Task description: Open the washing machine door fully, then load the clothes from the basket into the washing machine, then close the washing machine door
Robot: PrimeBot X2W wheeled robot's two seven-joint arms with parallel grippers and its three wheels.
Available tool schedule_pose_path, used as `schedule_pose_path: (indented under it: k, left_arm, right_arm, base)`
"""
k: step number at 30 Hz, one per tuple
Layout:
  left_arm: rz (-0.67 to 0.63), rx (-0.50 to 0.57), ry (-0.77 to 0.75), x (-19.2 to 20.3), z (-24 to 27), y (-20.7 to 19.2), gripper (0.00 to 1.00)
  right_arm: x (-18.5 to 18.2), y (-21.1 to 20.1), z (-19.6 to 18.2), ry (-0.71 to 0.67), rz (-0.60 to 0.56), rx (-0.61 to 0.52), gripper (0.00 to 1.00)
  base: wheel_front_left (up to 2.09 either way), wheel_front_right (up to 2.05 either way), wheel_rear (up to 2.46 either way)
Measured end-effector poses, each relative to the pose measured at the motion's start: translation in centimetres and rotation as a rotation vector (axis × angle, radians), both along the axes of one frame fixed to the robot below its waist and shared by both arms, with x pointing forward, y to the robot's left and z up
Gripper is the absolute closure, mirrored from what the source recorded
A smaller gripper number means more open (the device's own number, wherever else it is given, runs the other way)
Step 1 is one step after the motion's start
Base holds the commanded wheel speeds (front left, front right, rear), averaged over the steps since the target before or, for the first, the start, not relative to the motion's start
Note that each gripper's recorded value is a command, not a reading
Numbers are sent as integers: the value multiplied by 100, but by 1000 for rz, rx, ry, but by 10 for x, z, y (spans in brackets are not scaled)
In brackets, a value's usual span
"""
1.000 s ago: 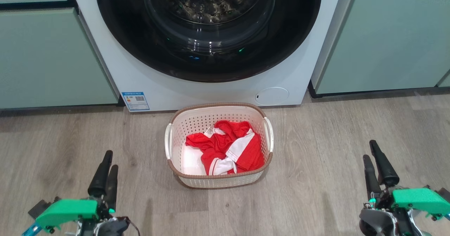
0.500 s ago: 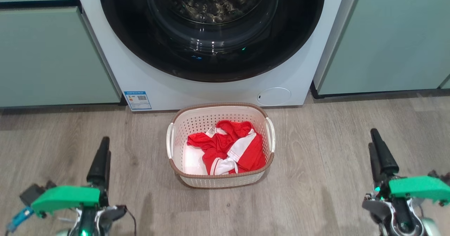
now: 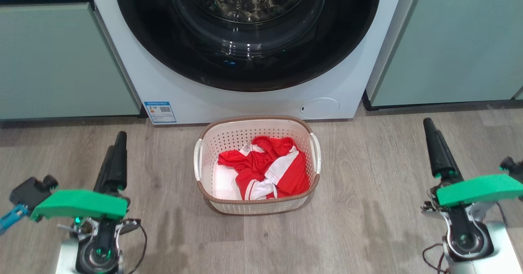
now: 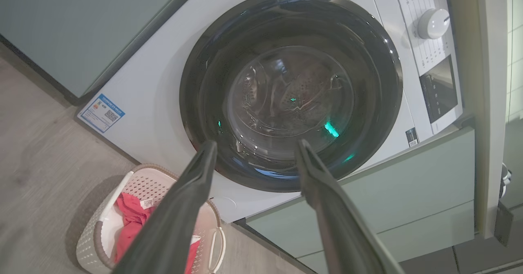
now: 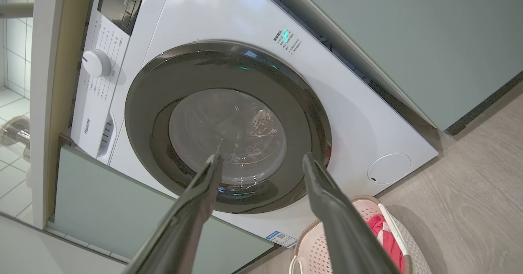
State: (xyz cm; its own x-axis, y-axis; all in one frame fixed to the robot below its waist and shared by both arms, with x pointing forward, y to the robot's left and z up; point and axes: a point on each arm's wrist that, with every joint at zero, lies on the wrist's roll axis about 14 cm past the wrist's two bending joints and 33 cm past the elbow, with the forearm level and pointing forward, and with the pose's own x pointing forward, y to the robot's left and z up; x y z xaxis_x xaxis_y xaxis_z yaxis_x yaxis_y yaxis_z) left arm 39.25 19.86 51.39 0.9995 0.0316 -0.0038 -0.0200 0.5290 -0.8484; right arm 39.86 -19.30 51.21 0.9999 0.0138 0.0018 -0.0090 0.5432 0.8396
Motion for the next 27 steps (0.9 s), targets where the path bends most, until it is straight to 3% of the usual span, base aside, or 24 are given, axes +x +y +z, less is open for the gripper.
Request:
schedule_pose_path:
  k: [27]
  left_arm:
    - [-8,453,43,2,-8,-3,0]
  right_arm:
    - [2,20,-22,48,69,-393,0]
  base:
    - [0,0,0]
